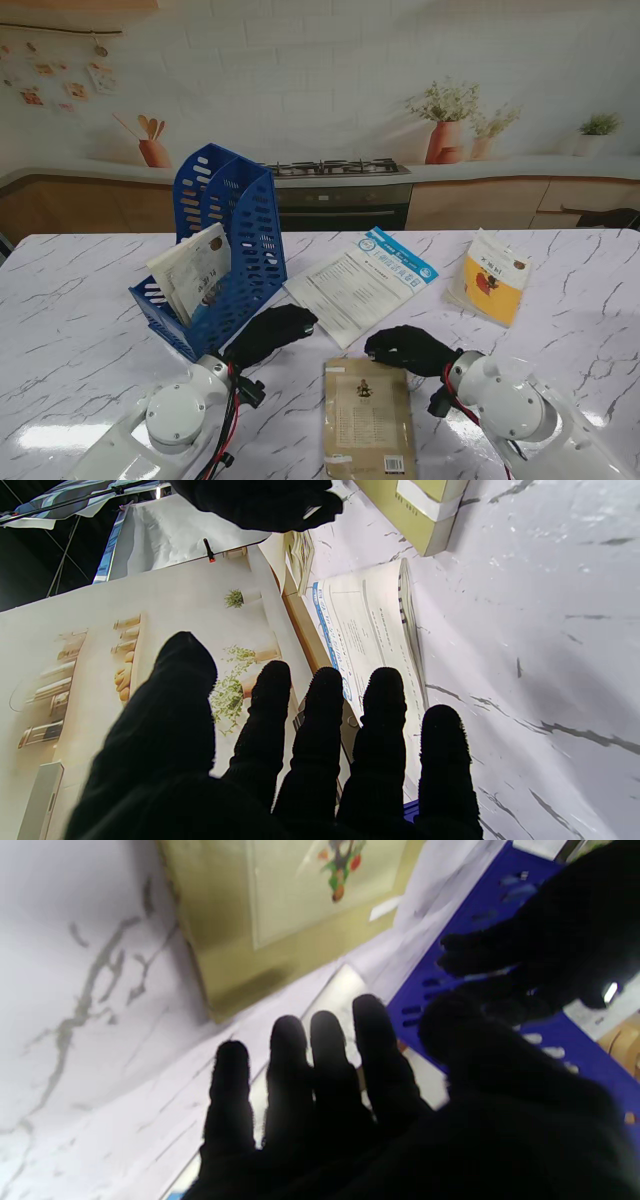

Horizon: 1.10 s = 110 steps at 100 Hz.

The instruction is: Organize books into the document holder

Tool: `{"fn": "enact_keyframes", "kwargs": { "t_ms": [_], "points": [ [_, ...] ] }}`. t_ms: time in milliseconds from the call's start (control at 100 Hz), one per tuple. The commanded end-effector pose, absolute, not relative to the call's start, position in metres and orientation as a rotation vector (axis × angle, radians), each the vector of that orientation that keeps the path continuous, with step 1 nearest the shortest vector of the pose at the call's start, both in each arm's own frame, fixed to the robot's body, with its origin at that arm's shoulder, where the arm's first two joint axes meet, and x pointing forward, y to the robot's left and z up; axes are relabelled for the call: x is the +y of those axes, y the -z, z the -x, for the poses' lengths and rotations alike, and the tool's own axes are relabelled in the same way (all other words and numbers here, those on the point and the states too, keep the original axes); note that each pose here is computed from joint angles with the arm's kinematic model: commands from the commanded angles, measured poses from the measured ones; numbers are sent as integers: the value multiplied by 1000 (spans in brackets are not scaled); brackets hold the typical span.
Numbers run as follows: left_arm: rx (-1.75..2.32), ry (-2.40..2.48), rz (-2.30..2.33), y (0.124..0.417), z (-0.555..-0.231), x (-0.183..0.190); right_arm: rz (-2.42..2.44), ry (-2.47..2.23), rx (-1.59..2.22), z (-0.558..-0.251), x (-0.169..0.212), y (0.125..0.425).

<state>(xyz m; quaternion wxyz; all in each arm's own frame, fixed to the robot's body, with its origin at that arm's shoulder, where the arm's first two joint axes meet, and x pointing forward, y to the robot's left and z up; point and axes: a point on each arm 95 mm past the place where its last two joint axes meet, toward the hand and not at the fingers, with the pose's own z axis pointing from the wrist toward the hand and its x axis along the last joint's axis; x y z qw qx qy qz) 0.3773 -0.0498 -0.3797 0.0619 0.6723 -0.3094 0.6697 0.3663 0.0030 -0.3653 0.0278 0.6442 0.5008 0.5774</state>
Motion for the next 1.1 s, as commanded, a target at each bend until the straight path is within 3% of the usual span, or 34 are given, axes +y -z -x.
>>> {"fn": "enact_keyframes", "kwargs": {
  "t_ms": [0, 450, 1090],
  "points": [
    [-927, -2018, -2029, 381, -377, -53, -1987, -1789, 1489, -355, 8, 361],
    [-990, -1883, -2174, 386, -381, -52, -2066, -1469, 1271, -345, -26, 355],
    [-987, -1573, -2359, 396, -374, -60, -2422, -1213, 1270, -340, -15, 364]
  ]
}}
